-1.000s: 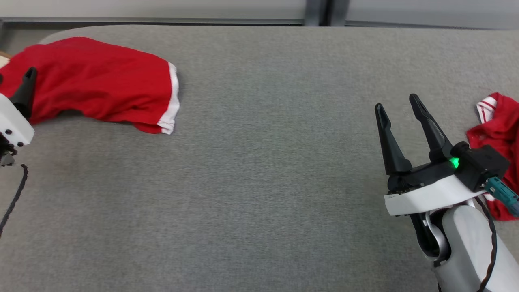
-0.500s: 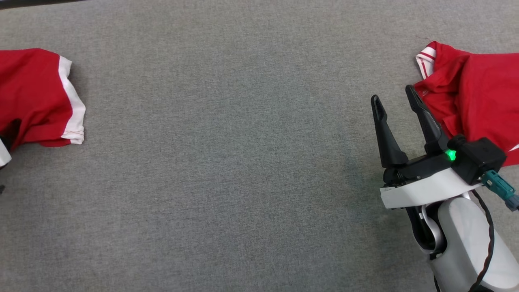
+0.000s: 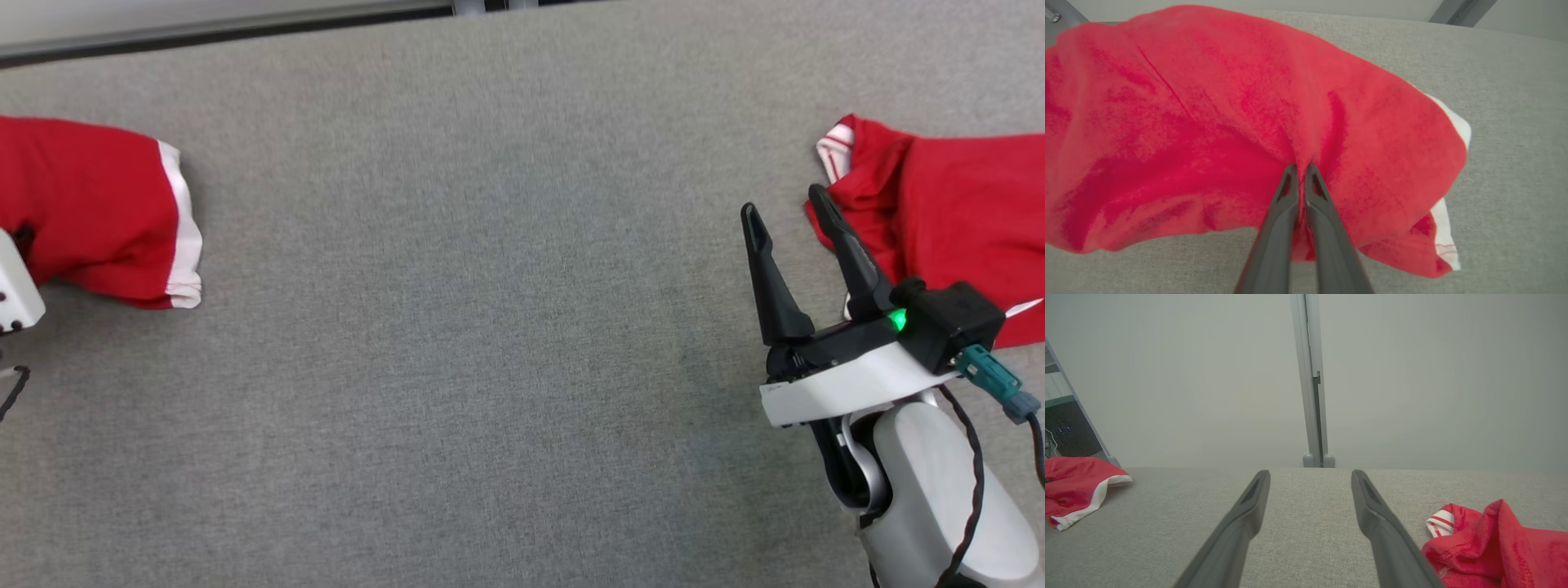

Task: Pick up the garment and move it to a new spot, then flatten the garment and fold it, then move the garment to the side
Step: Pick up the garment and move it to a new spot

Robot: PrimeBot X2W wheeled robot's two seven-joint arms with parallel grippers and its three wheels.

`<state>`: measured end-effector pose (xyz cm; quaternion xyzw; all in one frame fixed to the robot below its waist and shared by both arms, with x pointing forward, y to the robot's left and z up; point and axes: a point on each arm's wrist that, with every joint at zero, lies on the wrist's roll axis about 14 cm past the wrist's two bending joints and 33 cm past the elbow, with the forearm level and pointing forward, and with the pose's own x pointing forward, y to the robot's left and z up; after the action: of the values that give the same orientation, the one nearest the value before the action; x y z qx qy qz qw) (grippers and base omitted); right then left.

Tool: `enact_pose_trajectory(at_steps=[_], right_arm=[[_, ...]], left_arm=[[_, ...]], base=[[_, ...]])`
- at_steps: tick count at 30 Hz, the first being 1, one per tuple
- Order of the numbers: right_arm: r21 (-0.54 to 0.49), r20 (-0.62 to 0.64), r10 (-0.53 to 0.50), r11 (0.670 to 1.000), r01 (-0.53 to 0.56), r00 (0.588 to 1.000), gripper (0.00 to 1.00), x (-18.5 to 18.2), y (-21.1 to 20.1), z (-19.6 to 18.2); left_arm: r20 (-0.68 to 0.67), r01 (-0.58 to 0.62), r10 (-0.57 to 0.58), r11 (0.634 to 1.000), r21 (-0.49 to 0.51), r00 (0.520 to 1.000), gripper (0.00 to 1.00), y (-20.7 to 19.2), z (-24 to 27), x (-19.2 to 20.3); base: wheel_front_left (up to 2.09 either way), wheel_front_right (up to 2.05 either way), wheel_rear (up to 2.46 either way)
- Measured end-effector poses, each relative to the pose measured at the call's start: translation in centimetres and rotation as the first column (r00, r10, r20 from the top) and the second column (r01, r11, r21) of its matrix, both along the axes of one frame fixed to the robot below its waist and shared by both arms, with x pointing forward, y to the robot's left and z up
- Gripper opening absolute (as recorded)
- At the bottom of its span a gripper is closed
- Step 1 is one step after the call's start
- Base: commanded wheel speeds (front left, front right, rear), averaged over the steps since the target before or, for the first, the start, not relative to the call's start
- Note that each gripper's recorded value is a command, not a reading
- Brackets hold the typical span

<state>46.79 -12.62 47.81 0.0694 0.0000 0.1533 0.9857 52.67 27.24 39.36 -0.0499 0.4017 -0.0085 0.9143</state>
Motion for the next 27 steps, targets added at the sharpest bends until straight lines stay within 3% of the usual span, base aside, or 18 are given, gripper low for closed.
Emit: enact_pose_trajectory(at_steps=[5,9,13,16,24,27], right_arm=[[0.018,0.033,-0.012,1.0,0.011,0.999,1.0,-1.4,-0.1,1.9],[0.025,0.056,-0.036,0.999,0.035,0.998,1.0,-2.4,-0.7,3.1],[0.037,0.078,-0.076,0.997,0.073,0.994,1.0,-4.0,-1.9,4.3],[0.043,0.1,-0.113,0.993,0.109,0.989,1.0,-5.1,-3.2,5.3],[0.039,0.142,-0.245,0.97,0.242,0.959,1.0,-8.1,-8.1,6.8],[0.036,0.146,-0.285,0.958,0.283,0.947,1.0,-9.1,-9.6,6.9]], left_arm=[[0.13,0.124,-0.127,0.992,0.035,0.983,0.0,-2.9,5.4,1.1],[0.221,0.221,-0.217,0.975,0.006,0.951,0.0,-6.5,9.3,1.3],[0.307,0.376,-0.357,0.927,-0.003,0.882,0.0,-11.7,13.6,0.0],[0.358,0.495,-0.462,0.869,-0.002,0.811,0.0,-15.9,16.4,-1.6],[0.482,0.775,-0.645,0.62,-0.123,0.592,0.0,-27.6,21.3,-8.4],[0.5,0.817,-0.671,0.558,-0.148,0.548,0.0,-29.5,21.7,-10.2]], base=[[0.0,0.0,0.0],[0.0,0.0,0.0],[0.0,0.0,0.0],[0.0,0.0,0.0],[0.0,0.0,0.0],[0.0,0.0,0.0]])
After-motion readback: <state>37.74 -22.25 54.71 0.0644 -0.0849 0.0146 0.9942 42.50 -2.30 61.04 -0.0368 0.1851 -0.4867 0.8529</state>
